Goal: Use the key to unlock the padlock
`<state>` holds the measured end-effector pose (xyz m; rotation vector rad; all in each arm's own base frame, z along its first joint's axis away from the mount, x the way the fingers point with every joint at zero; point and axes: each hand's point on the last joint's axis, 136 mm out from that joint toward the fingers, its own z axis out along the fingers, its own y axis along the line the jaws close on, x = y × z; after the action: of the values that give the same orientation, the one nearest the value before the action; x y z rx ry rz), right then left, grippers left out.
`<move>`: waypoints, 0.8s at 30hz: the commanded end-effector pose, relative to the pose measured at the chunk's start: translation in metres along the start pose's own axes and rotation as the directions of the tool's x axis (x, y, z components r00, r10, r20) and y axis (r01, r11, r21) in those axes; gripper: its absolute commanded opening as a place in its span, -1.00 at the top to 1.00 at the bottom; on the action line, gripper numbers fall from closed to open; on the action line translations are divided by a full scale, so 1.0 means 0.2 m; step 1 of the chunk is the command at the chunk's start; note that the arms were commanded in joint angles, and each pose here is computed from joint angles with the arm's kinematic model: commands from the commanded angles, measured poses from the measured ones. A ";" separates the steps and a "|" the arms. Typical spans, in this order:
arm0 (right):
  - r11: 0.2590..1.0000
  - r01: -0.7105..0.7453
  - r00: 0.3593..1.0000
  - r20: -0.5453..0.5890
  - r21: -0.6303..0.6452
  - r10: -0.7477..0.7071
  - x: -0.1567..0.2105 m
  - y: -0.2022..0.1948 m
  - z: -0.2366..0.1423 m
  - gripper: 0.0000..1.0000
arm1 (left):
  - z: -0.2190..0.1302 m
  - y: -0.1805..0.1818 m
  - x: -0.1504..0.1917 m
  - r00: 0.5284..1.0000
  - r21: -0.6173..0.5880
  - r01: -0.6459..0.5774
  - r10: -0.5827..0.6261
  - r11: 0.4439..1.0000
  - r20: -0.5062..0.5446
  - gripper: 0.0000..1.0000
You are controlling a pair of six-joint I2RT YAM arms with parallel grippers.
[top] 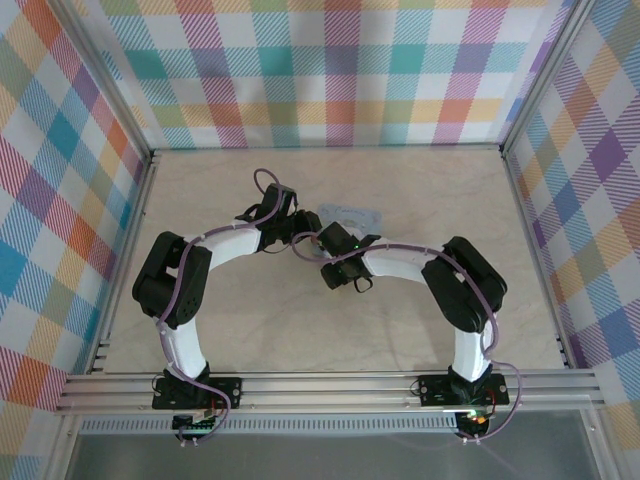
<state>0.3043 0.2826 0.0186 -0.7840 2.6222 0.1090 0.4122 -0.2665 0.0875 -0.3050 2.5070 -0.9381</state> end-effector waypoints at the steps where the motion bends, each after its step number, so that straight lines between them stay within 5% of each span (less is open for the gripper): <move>1: 0.999 0.026 1.000 0.002 0.022 -0.026 -0.01 -0.02 0.05 -0.09 | 0.01 0.12 0.13 0.996 -0.088 0.026 -0.033 0.996 -0.086 0.37; 16: 0.997 0.063 0.998 -0.025 -0.048 -0.064 0.06 0.07 0.05 0.37 | -0.03 0.11 0.11 0.998 -0.089 0.022 -0.027 0.996 -0.065 0.32; 24: 0.981 0.137 0.990 0.029 -0.134 -0.135 0.08 0.24 -0.06 0.46 | -0.07 0.08 0.10 0.998 -0.079 0.021 -0.025 0.997 -0.050 0.29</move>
<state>0.2891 0.2992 0.0200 -0.8949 2.5637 0.1747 0.4041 -0.2621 0.0880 -0.3143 2.5318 -0.9234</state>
